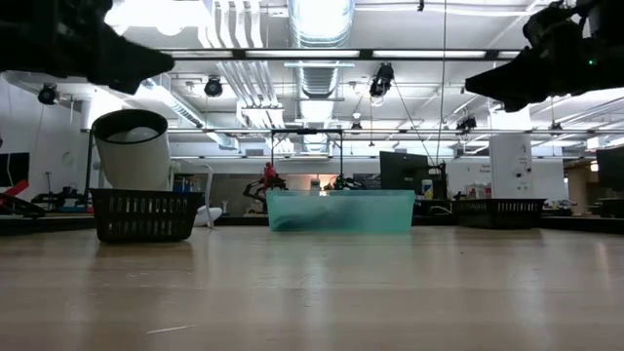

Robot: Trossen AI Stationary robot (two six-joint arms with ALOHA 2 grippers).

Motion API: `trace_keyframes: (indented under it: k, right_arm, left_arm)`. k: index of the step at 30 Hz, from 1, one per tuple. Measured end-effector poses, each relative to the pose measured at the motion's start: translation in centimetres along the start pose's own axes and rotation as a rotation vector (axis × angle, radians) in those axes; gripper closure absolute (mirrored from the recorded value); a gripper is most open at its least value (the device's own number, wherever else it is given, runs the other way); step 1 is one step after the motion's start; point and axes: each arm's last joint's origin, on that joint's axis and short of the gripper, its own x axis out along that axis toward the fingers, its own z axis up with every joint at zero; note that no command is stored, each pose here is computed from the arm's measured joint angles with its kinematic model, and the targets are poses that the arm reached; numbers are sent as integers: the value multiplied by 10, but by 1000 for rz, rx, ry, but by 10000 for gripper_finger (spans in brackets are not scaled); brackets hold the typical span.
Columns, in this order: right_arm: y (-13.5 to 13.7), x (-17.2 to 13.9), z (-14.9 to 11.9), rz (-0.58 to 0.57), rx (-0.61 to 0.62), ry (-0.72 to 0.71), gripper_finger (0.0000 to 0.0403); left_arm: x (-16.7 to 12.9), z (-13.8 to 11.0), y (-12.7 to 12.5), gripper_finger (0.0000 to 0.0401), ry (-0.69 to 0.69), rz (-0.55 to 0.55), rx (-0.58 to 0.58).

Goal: Pick and place items into bin
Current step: Return to Home Position

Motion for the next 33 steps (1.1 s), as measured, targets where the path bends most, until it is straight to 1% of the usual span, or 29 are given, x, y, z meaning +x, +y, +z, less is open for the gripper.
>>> trace_keyframes:
  k: [2,3,9,11,14,17,22,30,33]
  right_arm:
    - [0,-2,-2,4,5,1,364]
    - [0,-3,-4,5,5,7,365]
    - [0,-10,-5,8,22,-3,371]
    - [1,-12,-6,15,23,-5,371]
    - [2,-16,-8,32,26,-13,372]
    - [4,-18,-12,56,47,-37,372]
    - [9,-19,-27,120,79,-54,372]
    - [15,-20,-27,172,74,-51,372]
    - [16,-20,-27,179,69,-48,372]
  left_arm:
    - [-8,1,2,387,-10,2,-10]
    - [-11,1,3,393,-17,2,-14]
    - [-24,-11,6,395,-48,7,-42]
    - [-26,-23,4,399,-12,2,-35]
    - [-27,-30,4,400,-33,7,-44]
    - [-25,-37,2,401,8,5,-32]
    - [-24,-38,2,401,10,3,-57]
    - [-24,-38,2,401,3,-4,-64]
    - [-24,-39,0,401,-2,-41,-85]
